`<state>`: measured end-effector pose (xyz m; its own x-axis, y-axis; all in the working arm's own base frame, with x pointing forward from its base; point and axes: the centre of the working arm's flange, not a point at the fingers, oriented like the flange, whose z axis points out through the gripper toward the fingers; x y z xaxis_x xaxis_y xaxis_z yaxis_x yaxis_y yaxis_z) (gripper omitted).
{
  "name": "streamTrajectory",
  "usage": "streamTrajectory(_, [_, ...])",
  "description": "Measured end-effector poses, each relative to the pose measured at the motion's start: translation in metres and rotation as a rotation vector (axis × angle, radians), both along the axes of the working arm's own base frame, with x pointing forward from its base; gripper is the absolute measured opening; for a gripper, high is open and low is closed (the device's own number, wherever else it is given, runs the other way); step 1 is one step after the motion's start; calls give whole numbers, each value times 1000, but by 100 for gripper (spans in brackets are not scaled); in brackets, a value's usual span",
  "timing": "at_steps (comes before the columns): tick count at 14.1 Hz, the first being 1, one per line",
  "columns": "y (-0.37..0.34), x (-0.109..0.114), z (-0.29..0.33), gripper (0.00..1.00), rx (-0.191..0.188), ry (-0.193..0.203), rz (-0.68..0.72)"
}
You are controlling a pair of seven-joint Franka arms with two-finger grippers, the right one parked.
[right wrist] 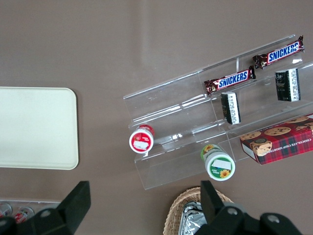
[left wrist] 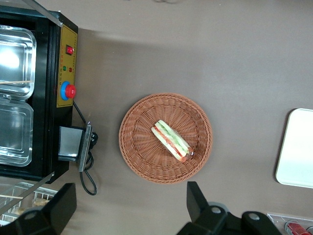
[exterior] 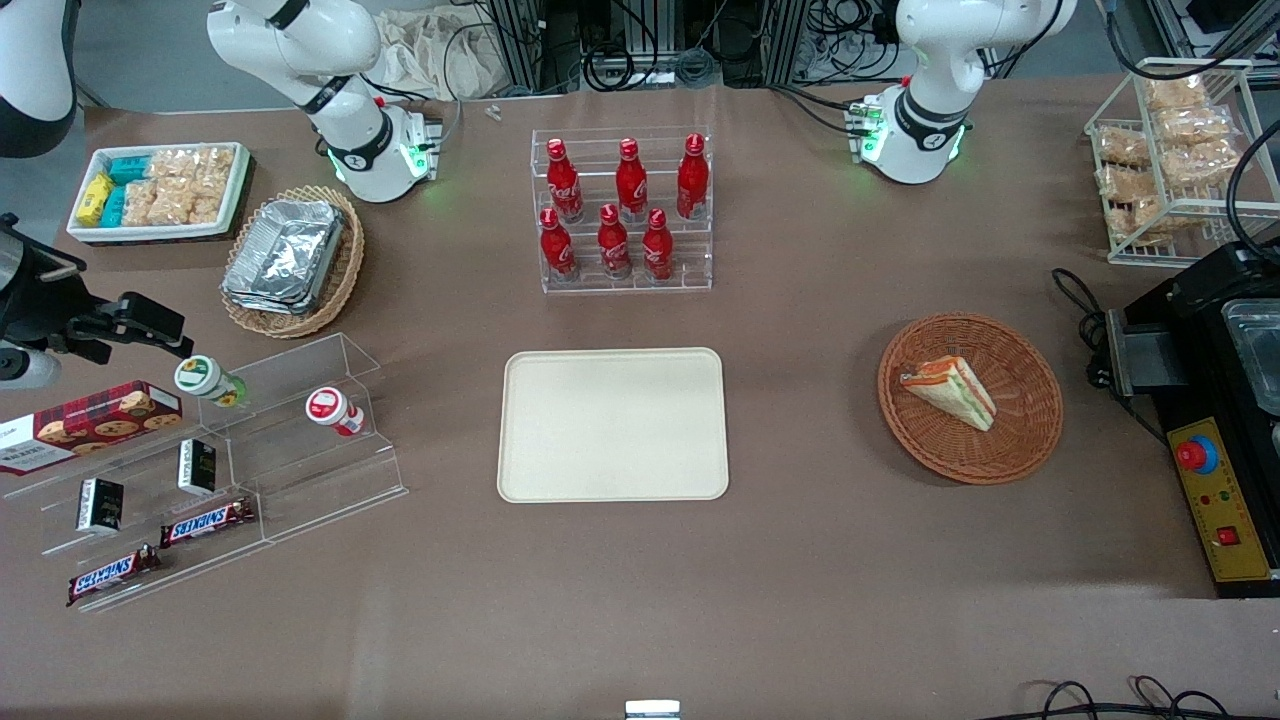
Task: Place sandwich from basket to tray
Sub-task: 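Move the left gripper over the sandwich in the wicker basket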
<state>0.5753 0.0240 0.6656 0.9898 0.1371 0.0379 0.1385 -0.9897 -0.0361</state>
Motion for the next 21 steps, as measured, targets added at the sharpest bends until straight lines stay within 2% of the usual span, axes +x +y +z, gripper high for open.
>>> streamTrajectory(4, [0,1,-3,100,-1,6,2])
streamTrajectory(10, [-7,4,-57,100,-8,114,93])
streamTrajectory(12, [-11,1,-84,100,-9,106,115])
streamTrajectory(14, [-14,-14,-120,100,-12,85,153])
streamTrajectory(17, [-39,-36,-176,100,-9,100,259])
streamTrajectory(19, [-62,-40,-213,100,-4,96,339])
streamTrajectory(21, [-75,-42,-246,100,0,109,399])
